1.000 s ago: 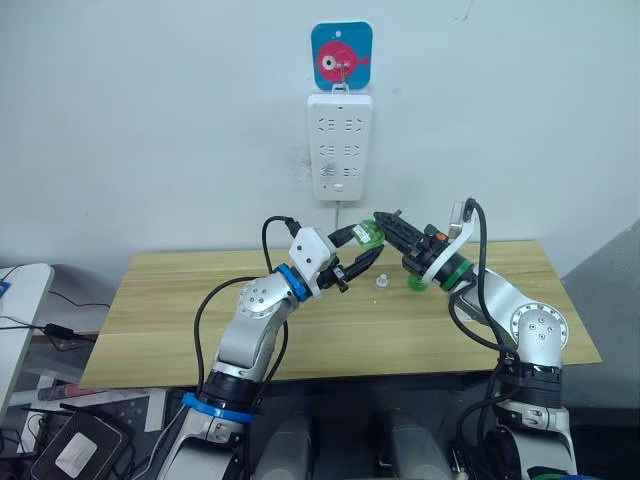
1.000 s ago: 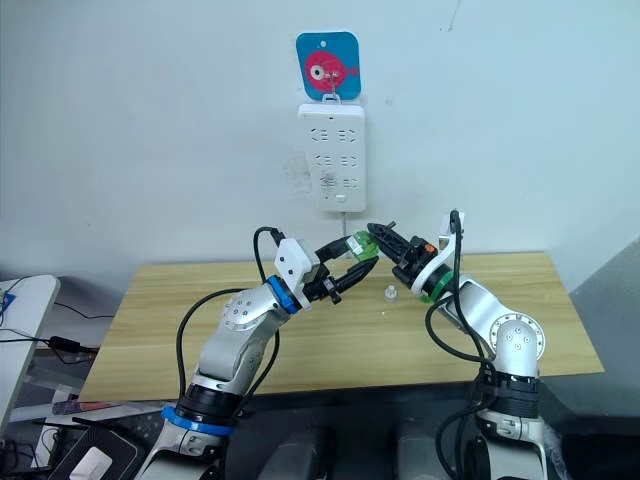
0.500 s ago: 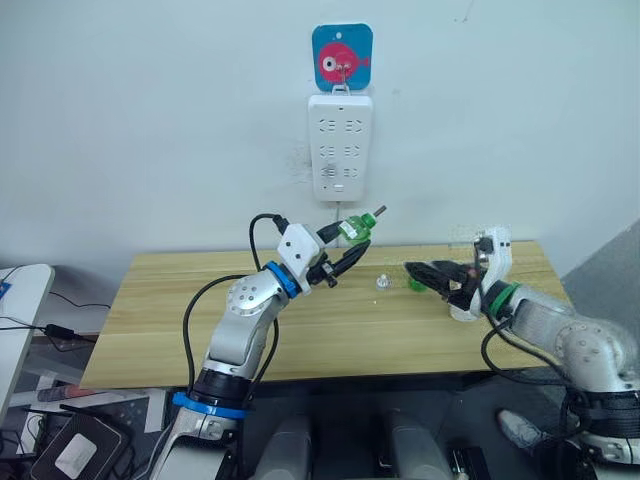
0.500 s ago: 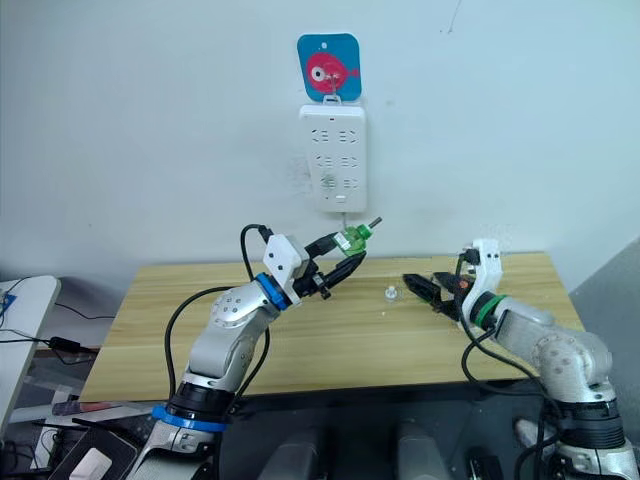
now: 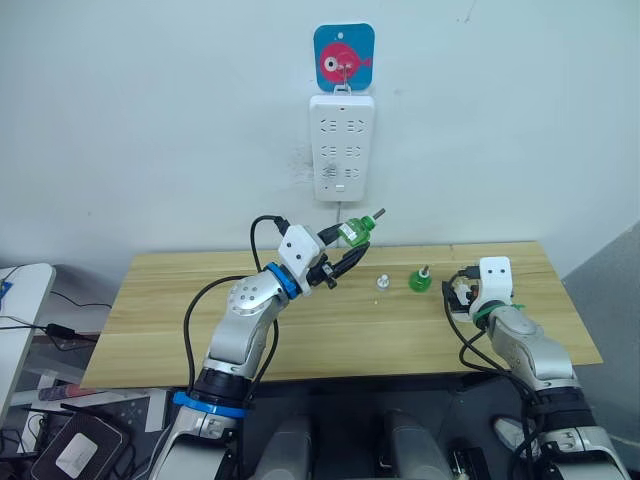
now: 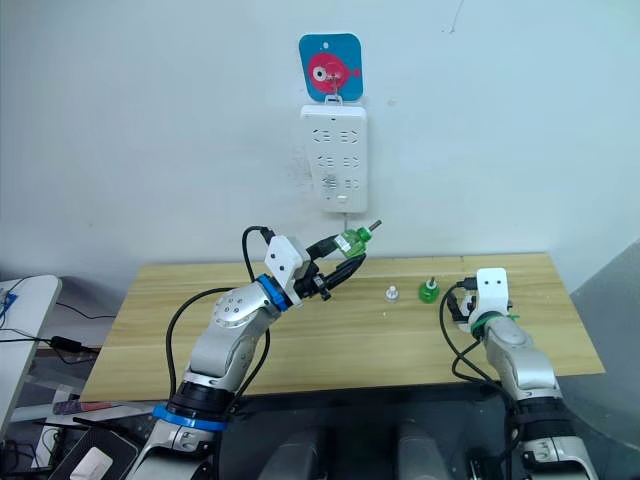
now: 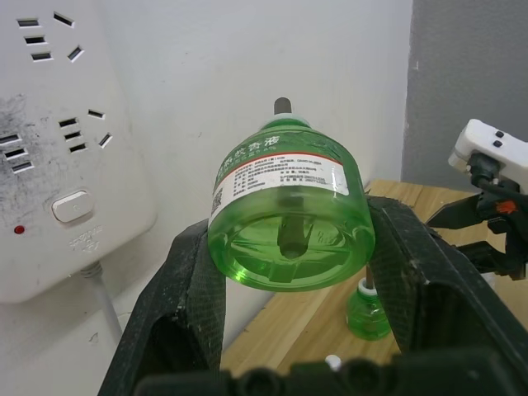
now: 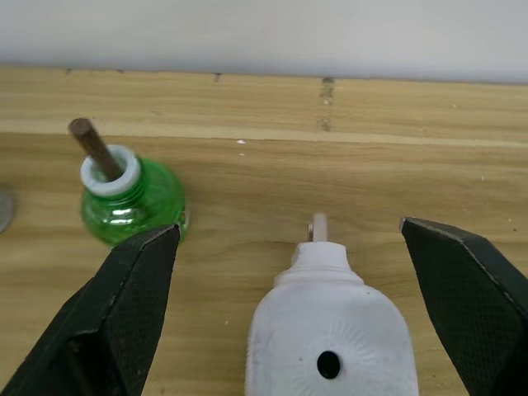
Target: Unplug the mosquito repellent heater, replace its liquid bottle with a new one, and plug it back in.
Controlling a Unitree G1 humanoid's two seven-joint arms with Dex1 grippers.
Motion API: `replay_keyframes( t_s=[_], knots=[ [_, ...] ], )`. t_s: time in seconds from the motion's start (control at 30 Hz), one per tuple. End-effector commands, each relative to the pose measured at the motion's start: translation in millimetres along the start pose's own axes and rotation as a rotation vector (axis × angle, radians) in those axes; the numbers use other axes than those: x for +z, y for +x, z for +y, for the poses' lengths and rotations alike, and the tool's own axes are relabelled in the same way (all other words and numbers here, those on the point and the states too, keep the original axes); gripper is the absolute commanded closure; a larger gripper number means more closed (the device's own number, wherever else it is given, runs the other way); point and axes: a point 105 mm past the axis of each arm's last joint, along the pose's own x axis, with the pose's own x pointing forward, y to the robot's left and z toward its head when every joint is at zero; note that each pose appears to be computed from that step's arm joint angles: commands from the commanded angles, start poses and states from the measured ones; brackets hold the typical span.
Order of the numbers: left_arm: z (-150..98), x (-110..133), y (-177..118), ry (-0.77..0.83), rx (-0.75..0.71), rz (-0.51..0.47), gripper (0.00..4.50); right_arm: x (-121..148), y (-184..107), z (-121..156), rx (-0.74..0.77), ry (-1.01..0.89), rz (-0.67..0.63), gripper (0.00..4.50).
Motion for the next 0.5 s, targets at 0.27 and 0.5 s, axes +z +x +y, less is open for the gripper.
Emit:
replay_keyframes(
  t_s=[0.27, 0.5],
  knots=[
    [0.4, 11.1, -1.0, 0.030, 0.001, -0.032, 2.26, -7.5, 1.9, -9.3, 0.004, 0.037, 0.023, 0.03],
    [0.2, 10.9, -1.0, 0.031, 0.000, -0.031, 2.26, -13.5, 3.6, -10.0, 0.024, 0.063, 0.048, 0.03]
  ],
)
